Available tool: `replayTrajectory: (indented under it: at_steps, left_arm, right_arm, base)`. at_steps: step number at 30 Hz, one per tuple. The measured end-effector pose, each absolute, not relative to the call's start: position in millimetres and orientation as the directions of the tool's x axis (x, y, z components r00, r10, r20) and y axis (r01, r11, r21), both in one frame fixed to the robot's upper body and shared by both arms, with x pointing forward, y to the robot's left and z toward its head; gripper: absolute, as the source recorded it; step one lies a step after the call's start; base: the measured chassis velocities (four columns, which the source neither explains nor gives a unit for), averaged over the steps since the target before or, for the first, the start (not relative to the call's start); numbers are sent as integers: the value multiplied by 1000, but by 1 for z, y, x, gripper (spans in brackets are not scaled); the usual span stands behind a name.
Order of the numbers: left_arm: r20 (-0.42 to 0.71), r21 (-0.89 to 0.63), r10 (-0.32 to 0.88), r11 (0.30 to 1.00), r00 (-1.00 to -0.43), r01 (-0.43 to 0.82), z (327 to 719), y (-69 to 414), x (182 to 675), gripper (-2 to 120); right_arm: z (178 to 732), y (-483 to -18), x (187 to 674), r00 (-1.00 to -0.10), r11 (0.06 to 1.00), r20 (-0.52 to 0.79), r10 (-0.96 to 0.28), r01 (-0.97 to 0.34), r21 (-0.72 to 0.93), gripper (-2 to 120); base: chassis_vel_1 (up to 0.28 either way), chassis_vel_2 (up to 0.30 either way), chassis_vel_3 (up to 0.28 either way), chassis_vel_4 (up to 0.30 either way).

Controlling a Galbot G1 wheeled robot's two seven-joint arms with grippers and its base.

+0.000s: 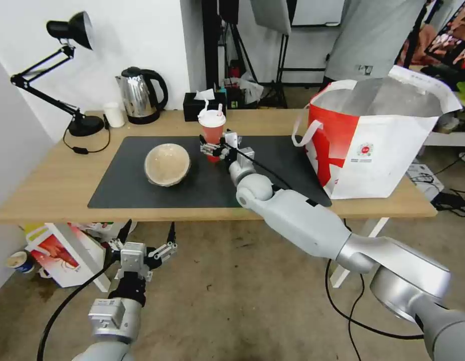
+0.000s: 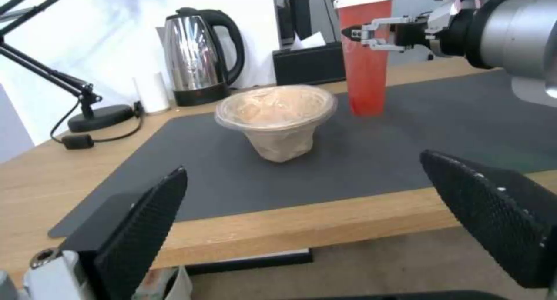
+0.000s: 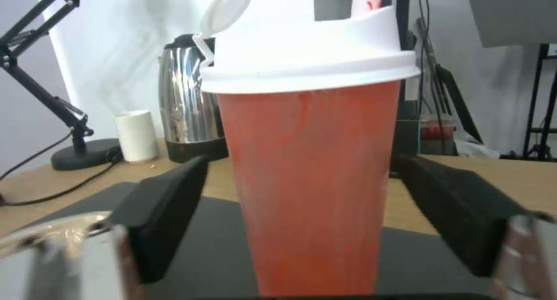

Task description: Pick up the trash from the table and place it into the takeout bag.

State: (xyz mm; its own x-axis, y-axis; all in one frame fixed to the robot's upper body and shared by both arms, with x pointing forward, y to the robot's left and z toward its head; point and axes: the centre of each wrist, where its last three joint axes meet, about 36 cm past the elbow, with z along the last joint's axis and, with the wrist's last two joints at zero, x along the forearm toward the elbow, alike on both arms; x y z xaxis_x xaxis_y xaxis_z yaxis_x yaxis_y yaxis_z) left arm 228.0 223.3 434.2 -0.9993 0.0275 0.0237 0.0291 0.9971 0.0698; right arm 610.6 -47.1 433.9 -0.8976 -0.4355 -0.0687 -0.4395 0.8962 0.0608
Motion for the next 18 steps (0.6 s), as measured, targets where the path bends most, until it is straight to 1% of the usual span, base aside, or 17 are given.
replayTrajectory:
  at_steps: [3, 4, 6, 8, 9, 13, 14, 17, 18]
  left_arm:
    - [24, 70, 28, 997, -999, 29, 434, 223, 228, 100]
    - [24, 70, 28, 997, -999, 29, 434, 223, 228, 100]
    - [24, 70, 28, 997, -999, 29, 434, 223, 228, 100]
    - [24, 70, 28, 997, -999, 29, 434, 223, 228, 100]
    - [24, 70, 28, 997, -999, 29, 434, 223, 228, 100]
    - [24, 70, 27, 997, -999, 29, 434, 223, 228, 100]
    - [24, 70, 27, 997, -999, 29, 434, 223, 228, 100]
    - [24, 70, 28, 997, -999, 29, 434, 223, 228, 100]
    - [24, 70, 28, 997, -999, 29, 434, 223, 228, 100]
  right_arm:
    - [434, -48, 611, -897, 895, -69, -438, -442, 63, 68]
    - [434, -48, 611, -897, 895, -69, -438, -442, 63, 68]
    - [434, -48, 611, -896, 894, -69, -439, -443, 64, 58]
    - [435, -48, 611, -895, 893, -70, -441, -445, 66, 51]
    - [435, -48, 611, -895, 893, -70, -441, -445, 66, 51]
    - [437, -47, 611, -892, 890, -74, -445, -450, 69, 39]
    - [437, -47, 611, -892, 890, -74, -445, -450, 69, 39]
    - [439, -46, 610, -891, 889, -76, -448, -453, 72, 31]
    - [439, -46, 610, -891, 889, -76, -448, -453, 72, 31]
  base:
    - [0, 0, 0, 0]
    - [0, 0, 0, 0]
    - [0, 0, 0, 0]
    - [0, 0, 0, 0]
    - [0, 0, 0, 0]
    - [0, 0, 0, 0]
    - [0, 0, 0, 0]
    - [0, 0, 0, 0]
    - [0, 0, 0, 0]
